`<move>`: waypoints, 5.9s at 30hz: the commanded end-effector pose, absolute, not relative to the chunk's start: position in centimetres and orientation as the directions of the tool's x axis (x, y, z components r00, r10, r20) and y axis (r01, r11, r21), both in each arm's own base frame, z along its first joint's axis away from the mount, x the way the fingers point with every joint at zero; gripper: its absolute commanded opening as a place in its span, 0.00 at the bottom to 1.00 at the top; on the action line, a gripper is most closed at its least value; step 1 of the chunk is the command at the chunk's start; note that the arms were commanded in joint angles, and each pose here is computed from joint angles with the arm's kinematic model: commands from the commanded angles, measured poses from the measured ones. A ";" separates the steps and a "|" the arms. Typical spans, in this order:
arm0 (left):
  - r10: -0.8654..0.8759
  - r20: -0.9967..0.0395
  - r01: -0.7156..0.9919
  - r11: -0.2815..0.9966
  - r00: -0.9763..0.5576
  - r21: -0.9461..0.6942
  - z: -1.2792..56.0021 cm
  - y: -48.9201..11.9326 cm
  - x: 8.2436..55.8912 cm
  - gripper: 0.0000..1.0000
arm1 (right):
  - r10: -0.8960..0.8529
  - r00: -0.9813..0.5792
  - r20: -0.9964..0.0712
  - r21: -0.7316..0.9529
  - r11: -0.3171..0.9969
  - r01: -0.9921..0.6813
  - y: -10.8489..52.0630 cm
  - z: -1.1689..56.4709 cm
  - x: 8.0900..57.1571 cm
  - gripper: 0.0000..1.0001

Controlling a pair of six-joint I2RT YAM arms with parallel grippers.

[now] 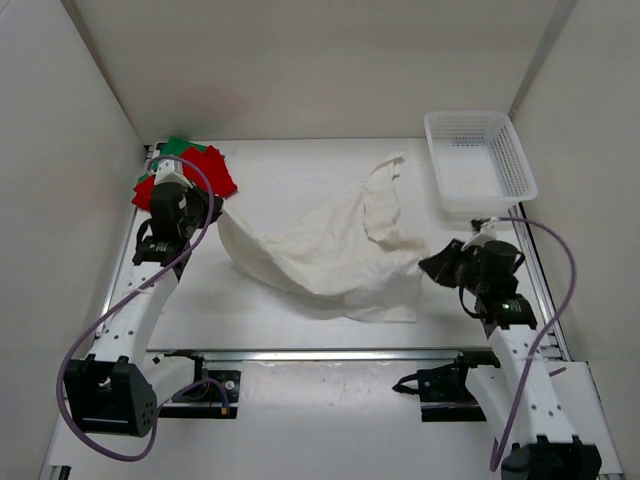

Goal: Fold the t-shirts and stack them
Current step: Flatten out the tshirt

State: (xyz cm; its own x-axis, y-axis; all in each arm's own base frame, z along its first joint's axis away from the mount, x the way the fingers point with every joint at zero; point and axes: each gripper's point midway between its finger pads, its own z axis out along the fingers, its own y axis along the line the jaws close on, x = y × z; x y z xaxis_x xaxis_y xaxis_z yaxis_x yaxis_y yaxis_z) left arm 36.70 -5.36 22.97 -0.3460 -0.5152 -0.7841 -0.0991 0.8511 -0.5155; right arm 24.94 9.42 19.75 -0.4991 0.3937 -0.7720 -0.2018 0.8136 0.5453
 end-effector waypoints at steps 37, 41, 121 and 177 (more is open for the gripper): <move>-0.649 -0.709 -0.345 0.755 -0.276 -0.557 15.4 -0.4 27.9 0.82 | 0.500 -0.544 -0.674 0.623 0.780 -0.055 11.3 12.8 30.1 0.37; -0.659 -0.706 -0.449 0.729 -0.259 -0.517 13.5 1.3 25.9 0.79 | 0.460 -0.582 -0.671 0.627 0.771 -0.113 12.5 11.4 26.6 0.34; -0.567 -0.750 -0.266 0.823 -0.341 -0.502 12.4 -3.9 28.4 0.00 | 0.384 -0.726 -0.570 0.353 0.913 0.205 7.3 1.3 21.7 0.31; -0.503 -0.835 0.028 0.853 -0.222 -0.521 38.4 -6.4 35.9 0.00 | -0.067 -0.079 -0.995 -0.044 0.963 -0.264 15.9 48.0 34.0 0.00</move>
